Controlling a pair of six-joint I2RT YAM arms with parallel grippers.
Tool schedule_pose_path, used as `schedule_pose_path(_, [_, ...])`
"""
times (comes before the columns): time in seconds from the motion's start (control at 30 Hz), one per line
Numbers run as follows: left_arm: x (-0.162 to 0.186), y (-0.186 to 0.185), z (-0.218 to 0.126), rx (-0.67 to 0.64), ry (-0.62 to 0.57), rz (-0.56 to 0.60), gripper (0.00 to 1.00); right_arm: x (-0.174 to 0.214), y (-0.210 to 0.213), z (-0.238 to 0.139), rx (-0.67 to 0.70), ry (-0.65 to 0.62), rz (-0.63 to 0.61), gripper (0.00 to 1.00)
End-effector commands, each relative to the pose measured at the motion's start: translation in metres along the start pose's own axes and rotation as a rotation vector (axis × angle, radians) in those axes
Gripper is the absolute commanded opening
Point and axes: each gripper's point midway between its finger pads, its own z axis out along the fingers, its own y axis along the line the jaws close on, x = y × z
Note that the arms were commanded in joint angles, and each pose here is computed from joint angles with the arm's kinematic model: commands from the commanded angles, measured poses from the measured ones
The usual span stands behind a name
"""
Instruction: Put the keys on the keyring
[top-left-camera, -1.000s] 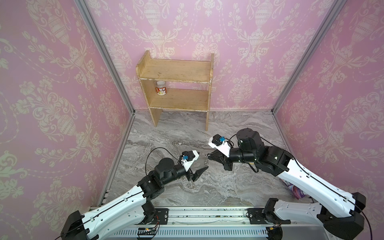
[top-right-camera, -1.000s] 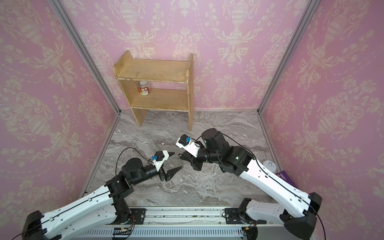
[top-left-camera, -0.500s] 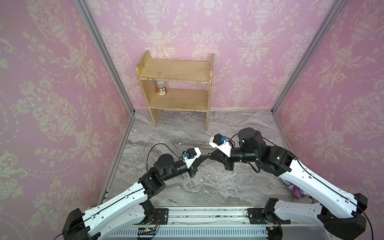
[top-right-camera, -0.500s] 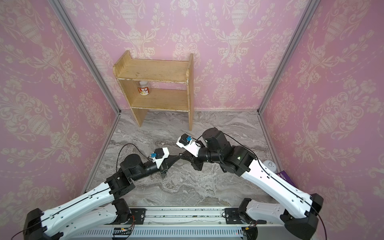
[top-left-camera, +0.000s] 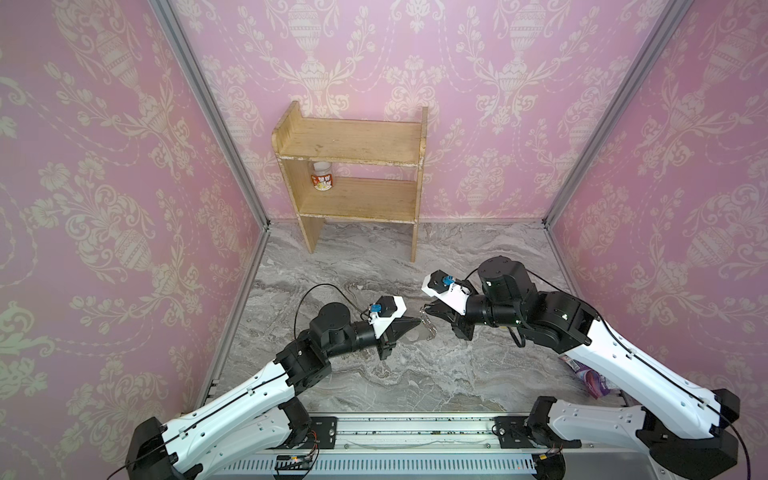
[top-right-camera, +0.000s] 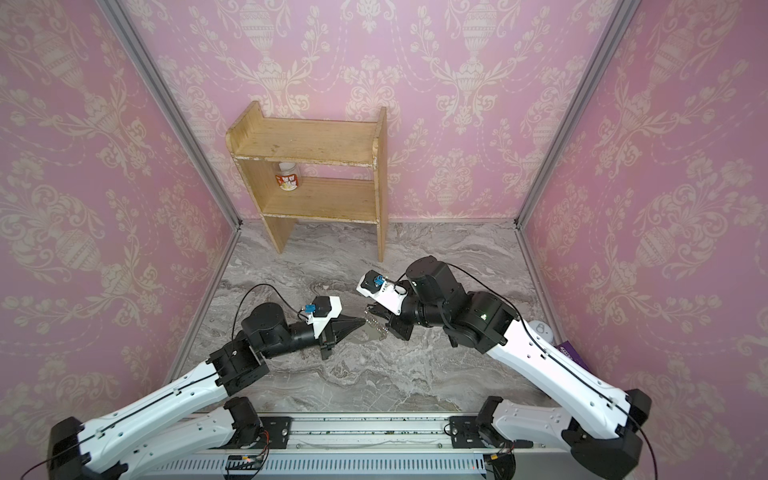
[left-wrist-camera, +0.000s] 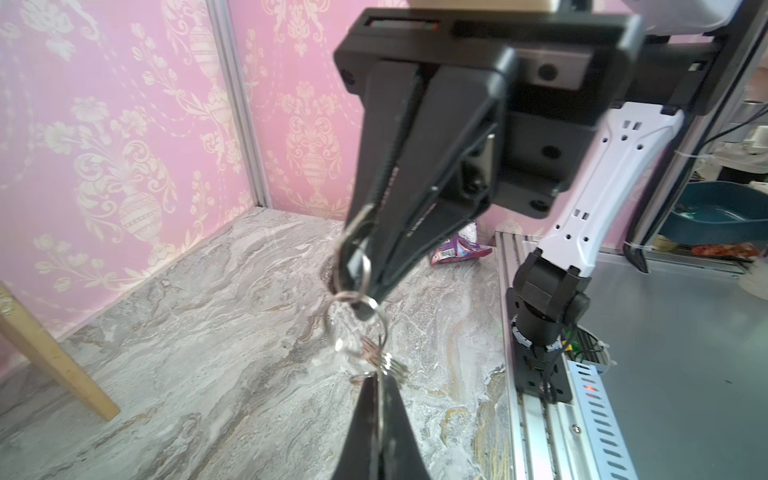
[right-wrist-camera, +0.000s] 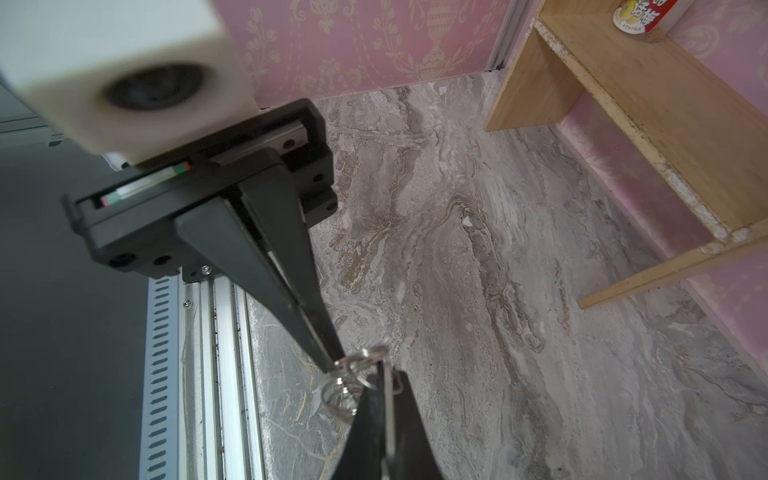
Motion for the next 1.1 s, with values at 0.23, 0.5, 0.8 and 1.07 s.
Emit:
schedule_pose_path(0.23, [-0.007,-0.020,-0.003,0.109,0.018,-0.079,0.00,0.001,-0.029,-0.006,0.162,0.034,0.039,0.40])
schedule_pose_path(0.5, [-0.012,-0.010,-0.010,0.046,-0.015,-0.080,0.00,0.010,-0.003,-0.026,0.060,-0.028,0.082,0.42])
schedule_pose_path(0.8, [-0.026,-0.005,-0.011,0.043,-0.092,-0.122,0.00,0.038,0.028,-0.023,-0.068,-0.077,0.125,0.40])
schedule_pose_path(1.07, [-0.040,-0.008,-0.011,0.083,-0.120,-0.129,0.00,0.041,0.038,-0.016,-0.127,-0.111,0.114,0.53])
